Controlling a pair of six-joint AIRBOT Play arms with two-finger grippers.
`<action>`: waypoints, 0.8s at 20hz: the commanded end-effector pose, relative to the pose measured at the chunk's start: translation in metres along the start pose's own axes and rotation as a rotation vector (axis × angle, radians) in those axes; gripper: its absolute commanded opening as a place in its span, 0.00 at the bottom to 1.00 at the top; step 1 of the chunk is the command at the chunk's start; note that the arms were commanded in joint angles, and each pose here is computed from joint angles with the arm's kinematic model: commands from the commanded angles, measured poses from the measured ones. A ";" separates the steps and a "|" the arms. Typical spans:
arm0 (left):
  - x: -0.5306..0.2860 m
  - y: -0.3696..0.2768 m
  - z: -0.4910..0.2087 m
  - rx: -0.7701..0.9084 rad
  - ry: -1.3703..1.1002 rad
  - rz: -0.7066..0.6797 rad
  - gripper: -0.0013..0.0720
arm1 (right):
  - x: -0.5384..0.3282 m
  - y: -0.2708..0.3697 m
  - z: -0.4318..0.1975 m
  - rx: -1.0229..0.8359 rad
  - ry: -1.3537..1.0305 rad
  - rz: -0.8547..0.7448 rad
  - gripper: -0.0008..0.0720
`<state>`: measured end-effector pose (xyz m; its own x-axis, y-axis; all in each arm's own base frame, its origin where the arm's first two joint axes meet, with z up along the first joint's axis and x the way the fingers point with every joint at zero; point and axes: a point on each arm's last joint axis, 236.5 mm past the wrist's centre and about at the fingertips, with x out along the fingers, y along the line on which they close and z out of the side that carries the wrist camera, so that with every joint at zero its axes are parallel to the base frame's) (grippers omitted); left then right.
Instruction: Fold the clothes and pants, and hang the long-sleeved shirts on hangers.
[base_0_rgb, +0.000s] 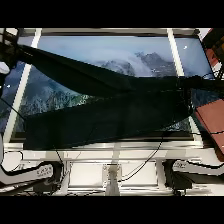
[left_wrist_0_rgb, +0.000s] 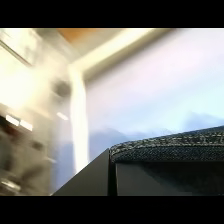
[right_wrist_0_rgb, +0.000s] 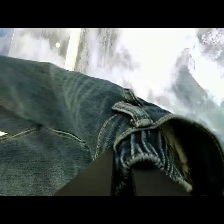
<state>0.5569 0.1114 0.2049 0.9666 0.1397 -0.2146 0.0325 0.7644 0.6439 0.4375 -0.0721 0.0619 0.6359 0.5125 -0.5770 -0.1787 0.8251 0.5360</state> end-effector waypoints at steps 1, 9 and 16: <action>-0.037 0.043 0.045 0.093 -0.089 0.120 0.06 | -0.002 0.004 0.004 -0.012 -0.011 -0.008 0.06; -0.115 -0.004 -0.060 0.125 0.371 -0.275 0.06 | -0.015 -0.008 0.008 -0.030 -0.013 -0.120 0.06; -0.080 -0.034 -0.141 0.152 0.573 -0.366 0.06 | -0.016 -0.019 0.013 -0.021 -0.037 -0.165 0.06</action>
<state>0.4340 0.1528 0.1266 0.6490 0.2125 -0.7305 0.3869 0.7346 0.5574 0.4354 -0.0902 0.0685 0.6635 0.3986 -0.6331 -0.1187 0.8916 0.4370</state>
